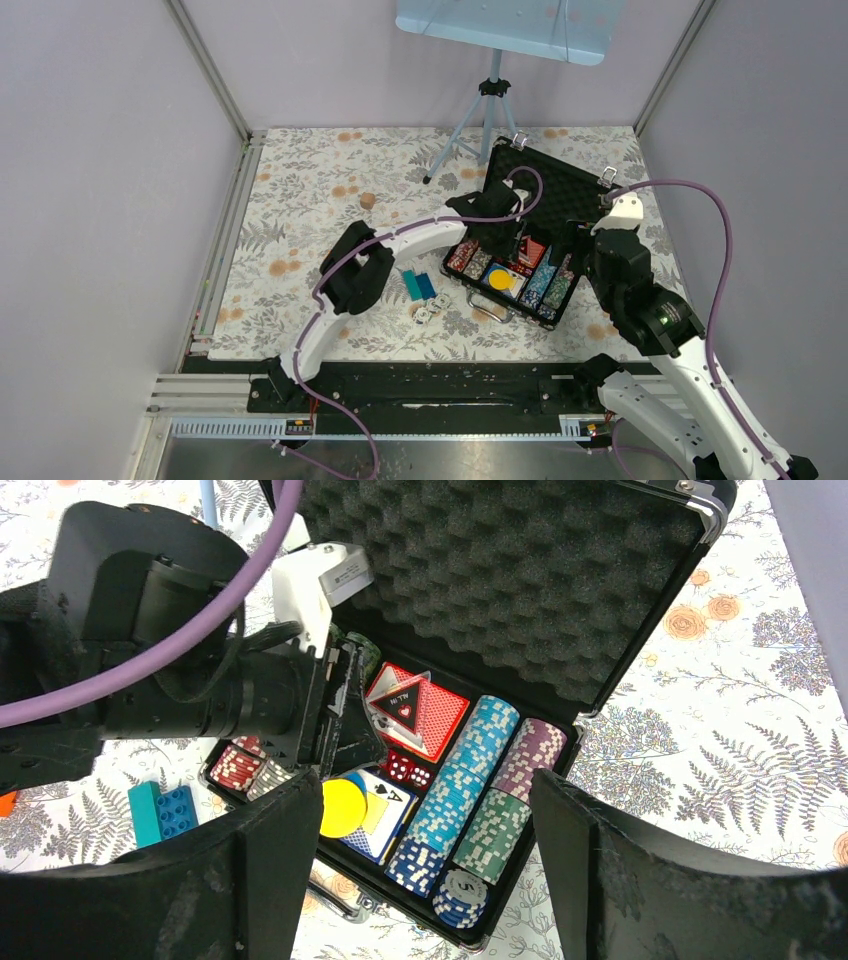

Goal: Pack up texas hold em set

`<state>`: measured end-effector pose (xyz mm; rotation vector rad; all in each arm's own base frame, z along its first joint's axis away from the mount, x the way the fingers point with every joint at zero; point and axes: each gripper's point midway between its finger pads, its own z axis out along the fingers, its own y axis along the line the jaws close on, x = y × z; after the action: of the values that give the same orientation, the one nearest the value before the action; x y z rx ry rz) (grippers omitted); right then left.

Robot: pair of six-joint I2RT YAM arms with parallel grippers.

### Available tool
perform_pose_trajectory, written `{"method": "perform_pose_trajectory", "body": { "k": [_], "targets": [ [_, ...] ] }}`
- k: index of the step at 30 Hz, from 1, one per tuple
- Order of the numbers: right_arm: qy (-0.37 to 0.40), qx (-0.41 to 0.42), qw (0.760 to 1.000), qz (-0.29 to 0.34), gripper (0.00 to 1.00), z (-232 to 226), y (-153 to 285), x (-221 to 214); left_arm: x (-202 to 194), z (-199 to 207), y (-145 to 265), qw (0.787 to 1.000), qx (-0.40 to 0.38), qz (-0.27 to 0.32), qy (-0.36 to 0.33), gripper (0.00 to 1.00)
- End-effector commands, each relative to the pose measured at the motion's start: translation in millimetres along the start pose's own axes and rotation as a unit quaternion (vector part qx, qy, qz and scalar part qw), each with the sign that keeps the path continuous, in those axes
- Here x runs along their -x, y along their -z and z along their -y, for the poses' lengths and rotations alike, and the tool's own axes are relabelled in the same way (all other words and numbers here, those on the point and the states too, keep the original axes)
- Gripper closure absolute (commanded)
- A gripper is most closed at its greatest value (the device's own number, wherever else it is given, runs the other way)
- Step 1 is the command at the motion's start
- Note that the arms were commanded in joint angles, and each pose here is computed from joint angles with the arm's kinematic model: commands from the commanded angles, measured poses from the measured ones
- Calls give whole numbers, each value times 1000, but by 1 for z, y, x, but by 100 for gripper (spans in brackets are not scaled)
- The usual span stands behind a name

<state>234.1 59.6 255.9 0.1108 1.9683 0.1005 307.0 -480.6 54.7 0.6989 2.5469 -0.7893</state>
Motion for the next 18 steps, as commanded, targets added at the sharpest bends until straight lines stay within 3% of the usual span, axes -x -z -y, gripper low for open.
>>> {"method": "perform_pose_trajectory", "body": {
  "k": [1, 8, 13, 18],
  "targets": [
    [-3, -1, 1000, 14, 18, -1, -2, 9, 42, 31, 52, 997, -41, 67, -16, 62],
    [-3, -2, 1000, 13, 18, -1, -4, 7, 59, 16, 91, 994, -21, 108, -9, 60],
    [-4, -2, 1000, 11, 17, -1, -4, 5, 55, -53, 110, 989, 56, 121, 59, 52],
    [-1, -2, 1000, 8, 17, -1, -6, 2, 38, -120, 120, 975, 142, 125, 118, 51]
  ]
}}
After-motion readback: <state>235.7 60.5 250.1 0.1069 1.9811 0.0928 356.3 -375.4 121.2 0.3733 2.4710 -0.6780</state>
